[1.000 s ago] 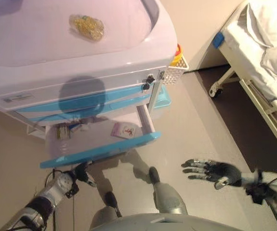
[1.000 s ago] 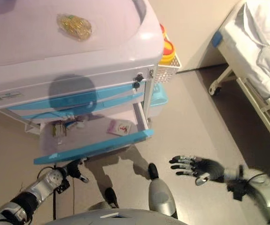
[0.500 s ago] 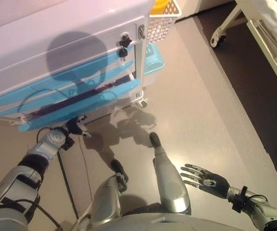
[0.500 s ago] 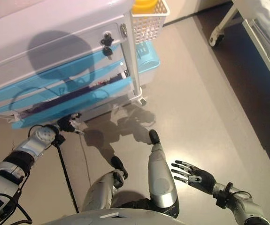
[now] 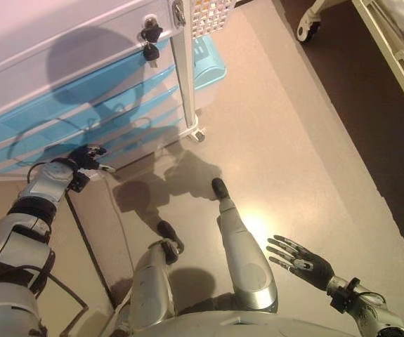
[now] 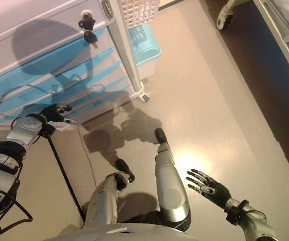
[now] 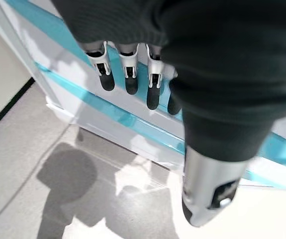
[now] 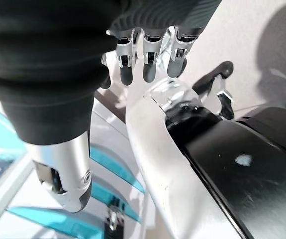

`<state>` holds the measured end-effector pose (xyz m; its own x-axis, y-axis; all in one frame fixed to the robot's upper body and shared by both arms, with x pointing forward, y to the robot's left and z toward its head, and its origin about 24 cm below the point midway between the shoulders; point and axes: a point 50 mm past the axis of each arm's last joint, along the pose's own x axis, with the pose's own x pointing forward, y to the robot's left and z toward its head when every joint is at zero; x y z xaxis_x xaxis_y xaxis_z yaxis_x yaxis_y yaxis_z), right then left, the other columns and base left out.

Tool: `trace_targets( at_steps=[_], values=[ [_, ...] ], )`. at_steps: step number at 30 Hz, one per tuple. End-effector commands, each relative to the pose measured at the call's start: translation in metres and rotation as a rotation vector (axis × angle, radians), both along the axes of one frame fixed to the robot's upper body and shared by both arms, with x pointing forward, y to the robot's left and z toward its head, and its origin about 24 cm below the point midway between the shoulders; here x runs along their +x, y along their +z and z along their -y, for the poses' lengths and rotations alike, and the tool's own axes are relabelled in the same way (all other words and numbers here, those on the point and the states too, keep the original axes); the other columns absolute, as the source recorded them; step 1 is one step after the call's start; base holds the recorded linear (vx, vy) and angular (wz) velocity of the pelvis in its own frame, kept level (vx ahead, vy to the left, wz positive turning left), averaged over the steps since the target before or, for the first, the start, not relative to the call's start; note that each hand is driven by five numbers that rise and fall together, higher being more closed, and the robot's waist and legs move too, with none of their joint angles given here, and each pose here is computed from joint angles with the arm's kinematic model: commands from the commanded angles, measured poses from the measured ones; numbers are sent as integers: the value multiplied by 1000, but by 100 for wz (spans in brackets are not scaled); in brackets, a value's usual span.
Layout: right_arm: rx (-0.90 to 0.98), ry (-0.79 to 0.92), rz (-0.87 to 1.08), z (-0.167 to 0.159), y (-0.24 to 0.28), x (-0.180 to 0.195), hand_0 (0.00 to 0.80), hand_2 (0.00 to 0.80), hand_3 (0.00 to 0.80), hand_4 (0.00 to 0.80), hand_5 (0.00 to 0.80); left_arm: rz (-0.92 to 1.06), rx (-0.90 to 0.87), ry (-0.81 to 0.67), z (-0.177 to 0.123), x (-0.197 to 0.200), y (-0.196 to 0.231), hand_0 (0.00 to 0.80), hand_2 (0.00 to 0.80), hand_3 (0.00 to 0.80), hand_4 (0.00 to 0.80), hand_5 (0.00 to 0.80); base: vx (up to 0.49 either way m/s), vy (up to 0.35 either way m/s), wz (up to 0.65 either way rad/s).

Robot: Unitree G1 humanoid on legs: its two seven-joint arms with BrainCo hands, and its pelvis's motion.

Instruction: Open the drawer and pick up the medicine

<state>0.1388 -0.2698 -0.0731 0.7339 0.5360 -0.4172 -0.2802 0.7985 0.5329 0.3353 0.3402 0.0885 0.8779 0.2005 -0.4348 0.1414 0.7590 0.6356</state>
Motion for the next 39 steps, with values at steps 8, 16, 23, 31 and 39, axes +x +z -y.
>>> trace_targets(
  at_steps=[8, 16, 23, 31, 39],
  values=[
    [-75, -30, 18, -4, -7, -10, 0, 0, 0, 0, 0, 134, -223, 11, -25, -1, 53, 0, 0, 0, 0, 0, -2, -18, 1],
    [-328, -17, -75, -9, -13, 13, 0, 0, 0, 0, 0, -212, -608, -306, 66, -20, -41, 0, 0, 0, 0, 0, 14, -119, 9],
    [-397, -2, -202, -31, -22, 24, 0, 0, 0, 0, 0, -469, -810, -288, 111, -79, -128, 0, 0, 0, 0, 0, 81, -148, 19],
    [-353, 80, -359, -54, -39, 11, 0, 0, 0, 0, 0, -593, -963, -153, 127, -140, -180, 0, 0, 0, 0, 0, 79, -109, 19],
    [-284, 128, -466, -70, -54, -4, 0, 0, 0, 0, 0, -627, -1136, -48, 148, -180, -205, 0, 0, 0, 0, 0, 84, -28, 22]
  ],
)
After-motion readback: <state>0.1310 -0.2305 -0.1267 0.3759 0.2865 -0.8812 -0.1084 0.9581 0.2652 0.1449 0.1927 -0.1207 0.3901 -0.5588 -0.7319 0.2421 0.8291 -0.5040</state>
